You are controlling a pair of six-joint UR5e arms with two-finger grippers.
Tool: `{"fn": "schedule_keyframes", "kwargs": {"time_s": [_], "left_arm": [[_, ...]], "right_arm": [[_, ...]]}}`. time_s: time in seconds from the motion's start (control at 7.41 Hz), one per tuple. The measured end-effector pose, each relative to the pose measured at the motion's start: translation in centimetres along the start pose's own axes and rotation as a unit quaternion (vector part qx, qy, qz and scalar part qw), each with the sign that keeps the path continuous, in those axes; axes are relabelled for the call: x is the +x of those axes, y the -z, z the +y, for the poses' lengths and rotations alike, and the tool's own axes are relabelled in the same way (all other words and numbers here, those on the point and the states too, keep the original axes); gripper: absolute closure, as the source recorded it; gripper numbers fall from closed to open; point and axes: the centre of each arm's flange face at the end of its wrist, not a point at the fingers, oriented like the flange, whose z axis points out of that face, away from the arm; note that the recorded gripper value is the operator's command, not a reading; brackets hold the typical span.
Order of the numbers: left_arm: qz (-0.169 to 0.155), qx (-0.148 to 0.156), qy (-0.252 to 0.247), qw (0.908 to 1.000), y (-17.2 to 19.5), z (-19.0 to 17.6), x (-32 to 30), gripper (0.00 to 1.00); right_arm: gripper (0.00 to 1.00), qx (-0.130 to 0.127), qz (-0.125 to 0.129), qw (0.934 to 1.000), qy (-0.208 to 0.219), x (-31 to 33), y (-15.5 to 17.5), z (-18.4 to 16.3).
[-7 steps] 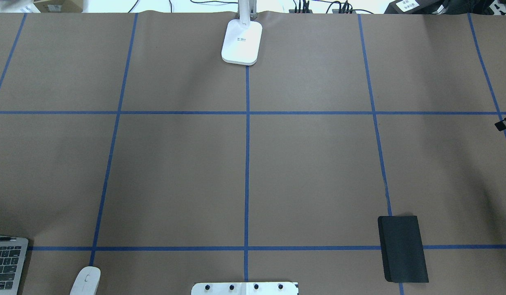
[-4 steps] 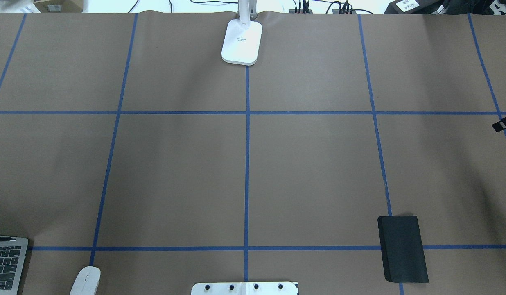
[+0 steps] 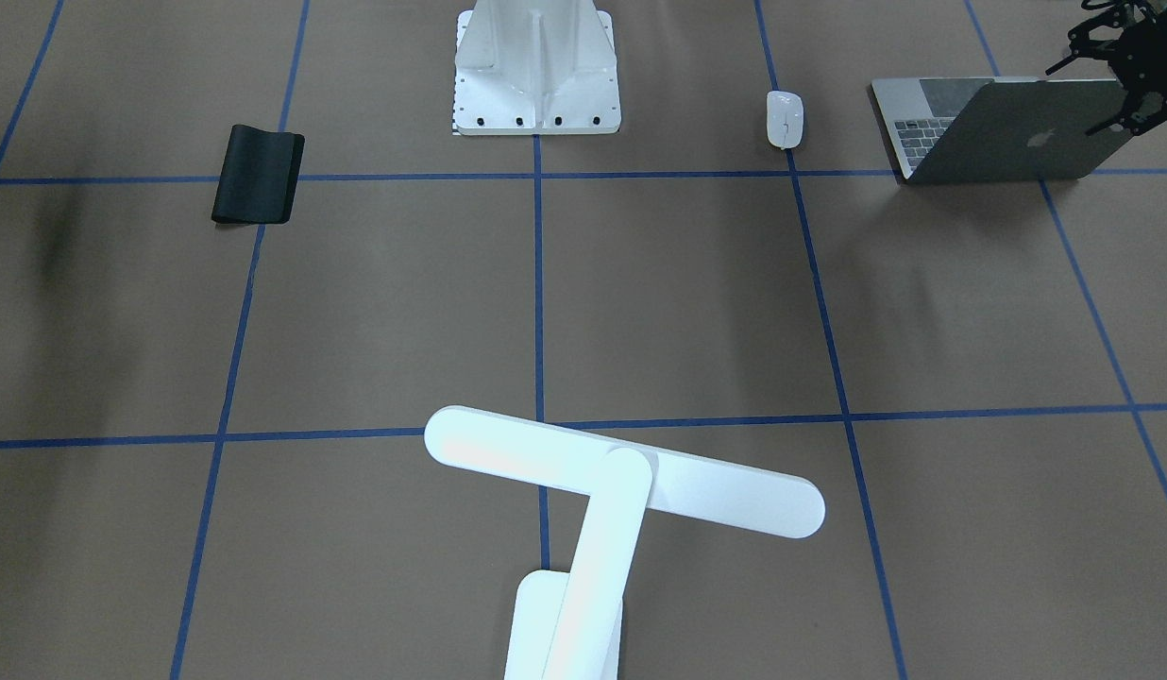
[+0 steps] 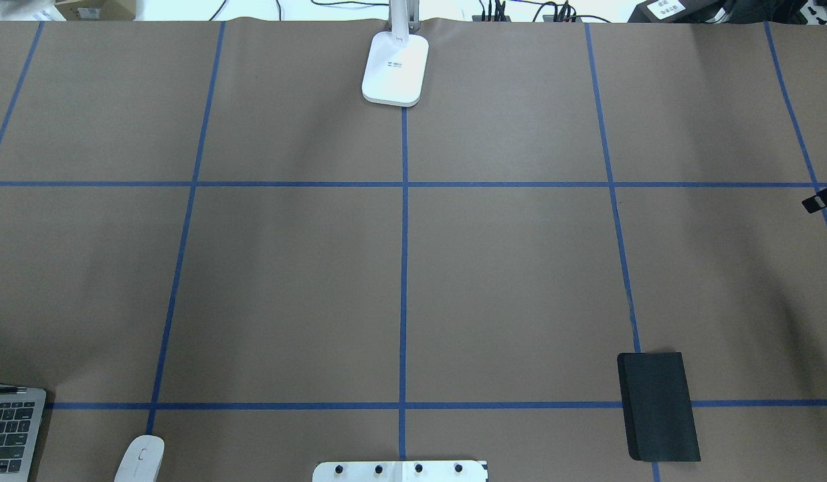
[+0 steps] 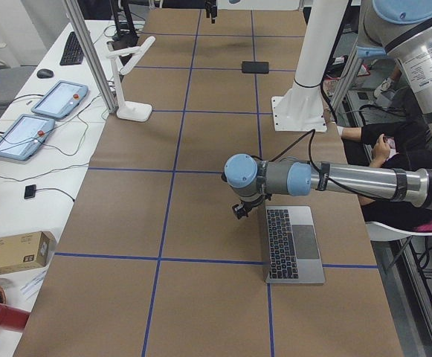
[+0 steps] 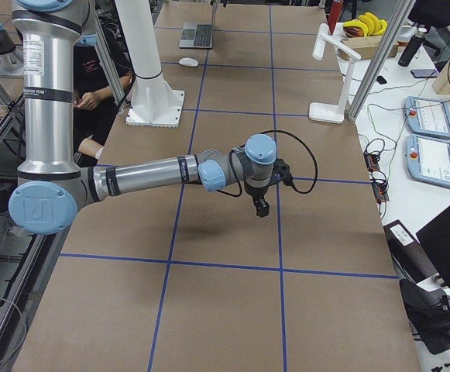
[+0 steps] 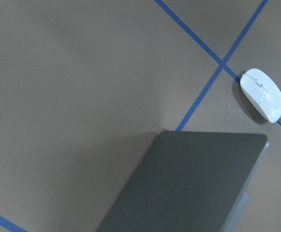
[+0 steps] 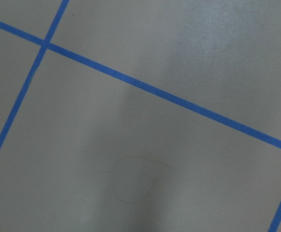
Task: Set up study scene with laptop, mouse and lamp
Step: 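Grasp the silver laptop edge with the left gripper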
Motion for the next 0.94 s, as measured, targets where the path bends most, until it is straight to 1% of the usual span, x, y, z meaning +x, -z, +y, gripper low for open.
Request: {"fn": "schedule_keyframes", "kwargs": {"time_s": [0.4,0.67,0.94], "left_arm": [[-0.009,-0.016,-0.062,0.9979,-0.2,0.8,0.2,0.04],[-0.034,-0.036,-0.106,0.9931,0.0,0.9,-0.1,0.05],[-0.036,-0.046,-0.134,0.9892,-0.2,1.8,0.1,0.08]], "right_arm": [[0.00,0.001,0.000,1.0000,0.002,-0.1,0.1,-0.2],[0.00,0.004,0.001,1.0000,0.005,-0.3,0.2,-0.6],[0.00,0.005,0.002,1.0000,0.006,-0.4,0.3,-0.8]]}}
